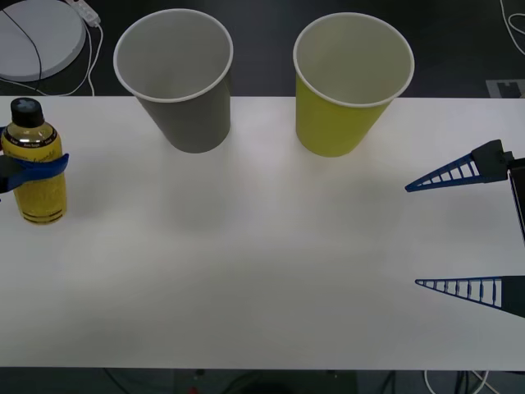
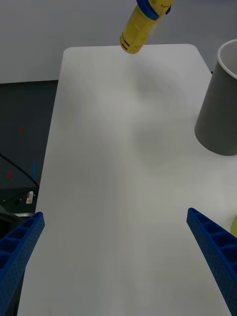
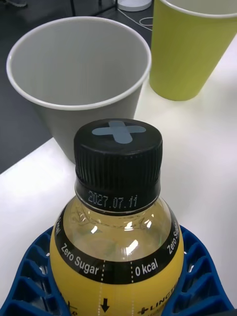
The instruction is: Put the can into the green bin and the plastic bottle into the gray bin
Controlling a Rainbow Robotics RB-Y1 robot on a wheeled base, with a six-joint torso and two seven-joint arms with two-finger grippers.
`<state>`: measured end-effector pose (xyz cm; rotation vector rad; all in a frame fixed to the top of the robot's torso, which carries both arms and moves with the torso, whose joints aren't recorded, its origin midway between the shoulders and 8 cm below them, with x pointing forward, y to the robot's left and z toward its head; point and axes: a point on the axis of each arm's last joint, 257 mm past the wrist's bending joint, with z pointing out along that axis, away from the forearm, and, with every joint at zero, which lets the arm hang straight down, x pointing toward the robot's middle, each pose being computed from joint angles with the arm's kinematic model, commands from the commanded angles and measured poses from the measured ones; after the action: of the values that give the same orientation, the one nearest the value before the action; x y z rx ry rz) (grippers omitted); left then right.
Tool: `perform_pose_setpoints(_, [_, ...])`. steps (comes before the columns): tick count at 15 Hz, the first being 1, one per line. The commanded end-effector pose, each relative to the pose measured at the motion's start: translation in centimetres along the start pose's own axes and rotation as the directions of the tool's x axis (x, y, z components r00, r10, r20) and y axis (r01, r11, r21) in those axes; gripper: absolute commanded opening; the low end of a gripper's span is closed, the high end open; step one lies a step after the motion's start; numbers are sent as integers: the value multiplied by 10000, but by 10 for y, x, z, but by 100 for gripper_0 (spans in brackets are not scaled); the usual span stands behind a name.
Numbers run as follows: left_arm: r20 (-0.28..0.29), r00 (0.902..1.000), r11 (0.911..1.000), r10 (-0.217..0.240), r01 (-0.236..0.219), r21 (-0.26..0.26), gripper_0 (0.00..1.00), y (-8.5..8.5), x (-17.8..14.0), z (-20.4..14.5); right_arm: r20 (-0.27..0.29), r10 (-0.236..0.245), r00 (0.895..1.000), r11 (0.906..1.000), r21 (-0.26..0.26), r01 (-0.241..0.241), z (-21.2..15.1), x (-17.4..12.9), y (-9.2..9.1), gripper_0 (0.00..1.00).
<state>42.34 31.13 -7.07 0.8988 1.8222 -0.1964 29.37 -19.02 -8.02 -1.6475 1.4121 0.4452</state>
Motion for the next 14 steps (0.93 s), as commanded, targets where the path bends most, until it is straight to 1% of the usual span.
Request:
perform_pose_setpoints(1, [0,10000,9999,94,-94,-48,0,18,-11,8,0,0,10000,10000,0,0,0,0,0,100])
perform_pose_setpoints(2, [8,9999,9999,123,-123,-41,0,23,-15,12,0,0,10000,10000,0,0,0,0,0,100])
perform_pose_setpoints(3, [-100,9998,9999,157,-156,53,0,26,-17,14,0,0,10000,10000,0,0,0,0,0,100])
perform_pose_setpoints(6, [-614,9971,9987,460,-445,268,0,41,-26,10,0,0,10000,10000,0,0,0,0,0,100])
perform_pose_setpoints(9, [-1142,9915,9976,625,-587,362,0,53,-28,19,0,0,10000,10000,0,0,0,0,0,100])
perform_pose_setpoints(11, [-1223,9906,9976,607,-562,395,0,63,-39,25,0,0,10000,10000,0,0,0,0,0,100])
perform_pose_setpoints(12, [-1290,9893,9970,686,-634,436,0,65,-42,27,0,0,10000,10000,0,0,0,0,0,100])
perform_pose_setpoints(14, [-1327,9890,9961,651,-565,680,0,63,-53,33,0,0,10000,10000,0,0,0,0,0,100])
